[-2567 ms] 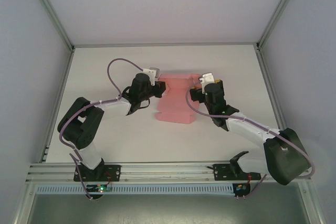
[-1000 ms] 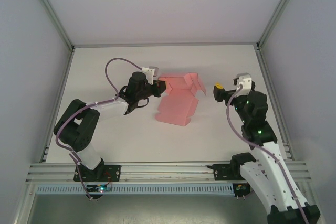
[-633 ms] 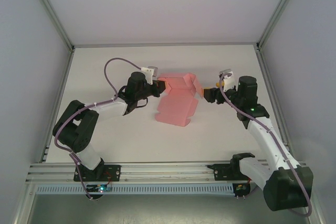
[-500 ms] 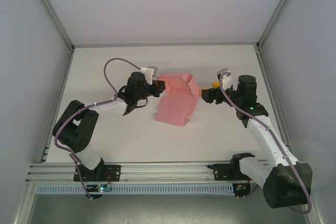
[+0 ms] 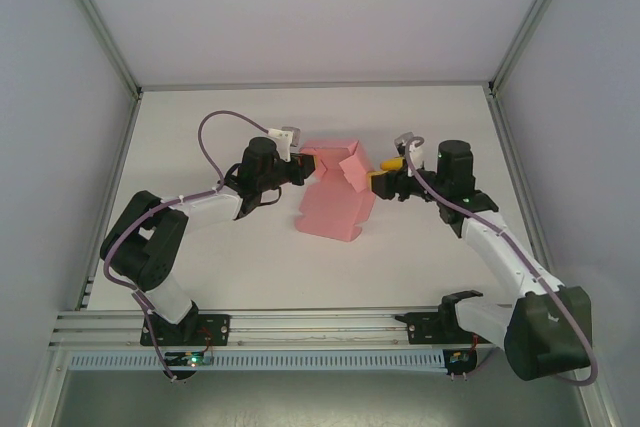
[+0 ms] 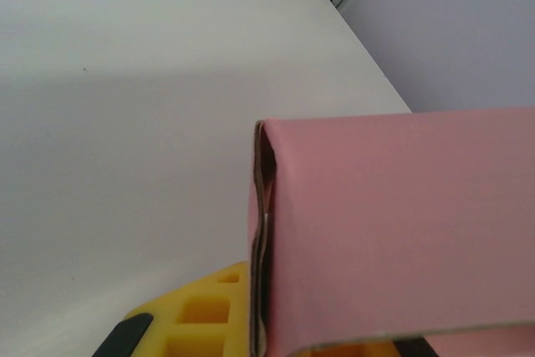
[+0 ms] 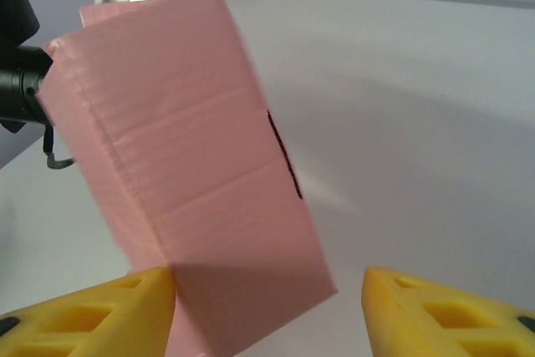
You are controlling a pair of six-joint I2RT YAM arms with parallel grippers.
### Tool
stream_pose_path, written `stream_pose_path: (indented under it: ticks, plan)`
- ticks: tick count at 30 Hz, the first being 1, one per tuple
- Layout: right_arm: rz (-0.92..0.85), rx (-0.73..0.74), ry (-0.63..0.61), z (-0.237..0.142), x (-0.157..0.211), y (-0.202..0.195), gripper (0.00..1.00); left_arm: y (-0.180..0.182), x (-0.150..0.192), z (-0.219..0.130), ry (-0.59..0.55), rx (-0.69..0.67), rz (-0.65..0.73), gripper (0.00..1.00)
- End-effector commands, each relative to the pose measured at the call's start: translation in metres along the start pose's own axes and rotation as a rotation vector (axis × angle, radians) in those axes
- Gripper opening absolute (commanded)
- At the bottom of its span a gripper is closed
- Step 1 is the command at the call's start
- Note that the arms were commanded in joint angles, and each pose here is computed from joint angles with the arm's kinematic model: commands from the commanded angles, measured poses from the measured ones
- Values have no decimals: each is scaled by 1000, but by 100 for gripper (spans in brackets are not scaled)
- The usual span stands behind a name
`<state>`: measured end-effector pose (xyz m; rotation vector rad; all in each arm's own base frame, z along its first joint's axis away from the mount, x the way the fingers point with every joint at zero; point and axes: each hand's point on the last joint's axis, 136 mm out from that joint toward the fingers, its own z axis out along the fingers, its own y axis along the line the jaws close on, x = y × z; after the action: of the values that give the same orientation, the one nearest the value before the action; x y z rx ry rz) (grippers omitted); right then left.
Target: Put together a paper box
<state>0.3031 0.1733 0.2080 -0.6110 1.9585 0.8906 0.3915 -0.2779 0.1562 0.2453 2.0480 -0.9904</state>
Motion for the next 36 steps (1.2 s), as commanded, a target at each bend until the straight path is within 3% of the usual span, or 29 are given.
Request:
stream_pose_path:
  ticks: [1, 11, 20, 26, 32, 36]
  plan:
    - [-87, -13, -18, 7, -17, 8, 58, -7, -15, -1, -30, 29, 7, 1]
    - [-243, 328, 76, 15, -24, -16, 61, 4, -5, -1, 2, -23, 15, 1]
    - [-286, 280, 79, 24, -28, -2, 56, -2, -6, -6, 8, -5, 30, 1]
    - [-287, 386, 58, 42, -40, -12, 41, -6, -8, -6, -1, -25, 31, 1]
    - [-315, 666, -14, 49, -58, -34, 19, -6, -9, -5, 3, -73, 14, 1]
    - [-255, 934, -97, 36, -69, -61, 5, 1, -11, -3, 1, -162, -57, 0]
